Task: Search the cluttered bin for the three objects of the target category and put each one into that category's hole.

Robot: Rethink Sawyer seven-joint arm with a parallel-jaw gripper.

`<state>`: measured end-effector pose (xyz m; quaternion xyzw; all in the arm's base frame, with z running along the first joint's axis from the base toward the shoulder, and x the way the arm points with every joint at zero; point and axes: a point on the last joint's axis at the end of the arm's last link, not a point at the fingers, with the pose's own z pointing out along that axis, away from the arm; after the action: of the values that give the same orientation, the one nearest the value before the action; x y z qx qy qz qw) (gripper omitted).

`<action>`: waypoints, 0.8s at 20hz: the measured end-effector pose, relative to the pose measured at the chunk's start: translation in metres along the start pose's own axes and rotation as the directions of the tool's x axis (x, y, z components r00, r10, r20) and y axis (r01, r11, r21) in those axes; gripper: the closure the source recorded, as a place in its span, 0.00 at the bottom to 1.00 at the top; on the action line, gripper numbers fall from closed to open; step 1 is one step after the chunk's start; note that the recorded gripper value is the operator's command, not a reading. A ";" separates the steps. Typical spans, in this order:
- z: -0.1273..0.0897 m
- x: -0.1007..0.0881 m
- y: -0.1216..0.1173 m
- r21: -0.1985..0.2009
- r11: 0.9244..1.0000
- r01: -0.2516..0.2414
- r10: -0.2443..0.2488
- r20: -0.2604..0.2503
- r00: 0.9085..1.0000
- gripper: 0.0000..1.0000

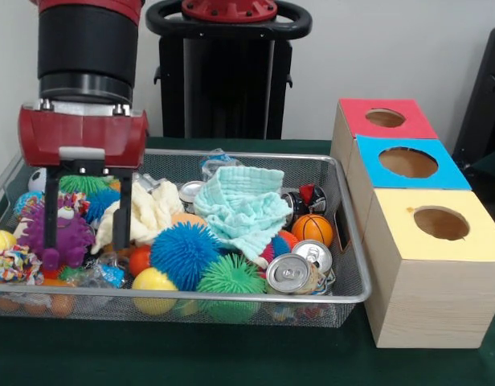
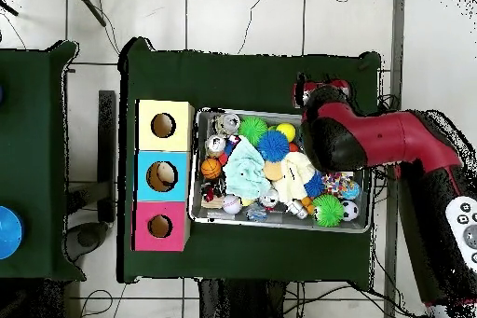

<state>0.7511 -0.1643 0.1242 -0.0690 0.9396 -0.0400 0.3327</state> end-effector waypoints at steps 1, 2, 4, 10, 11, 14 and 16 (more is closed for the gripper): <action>0.002 0.001 0.000 -0.002 1.000 -0.003 0.003 -0.002 1.000 0.00; 0.004 0.003 0.000 -0.004 1.000 -0.007 0.007 -0.004 1.000 0.00; 0.011 0.008 0.000 -0.006 1.000 -0.017 0.016 -0.010 1.000 0.00; 0.019 0.012 -0.004 -0.004 1.000 -0.031 0.031 -0.014 0.999 0.00; 0.020 0.010 -0.006 0.000 0.999 -0.032 0.032 -0.010 0.999 0.00; 0.020 0.006 -0.009 0.006 0.999 -0.033 0.034 -0.007 0.999 0.00; 0.021 0.004 -0.011 0.012 0.999 -0.033 0.033 -0.010 0.999 0.00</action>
<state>0.7623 -0.1762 0.1070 -0.0511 0.9421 -0.0406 0.3290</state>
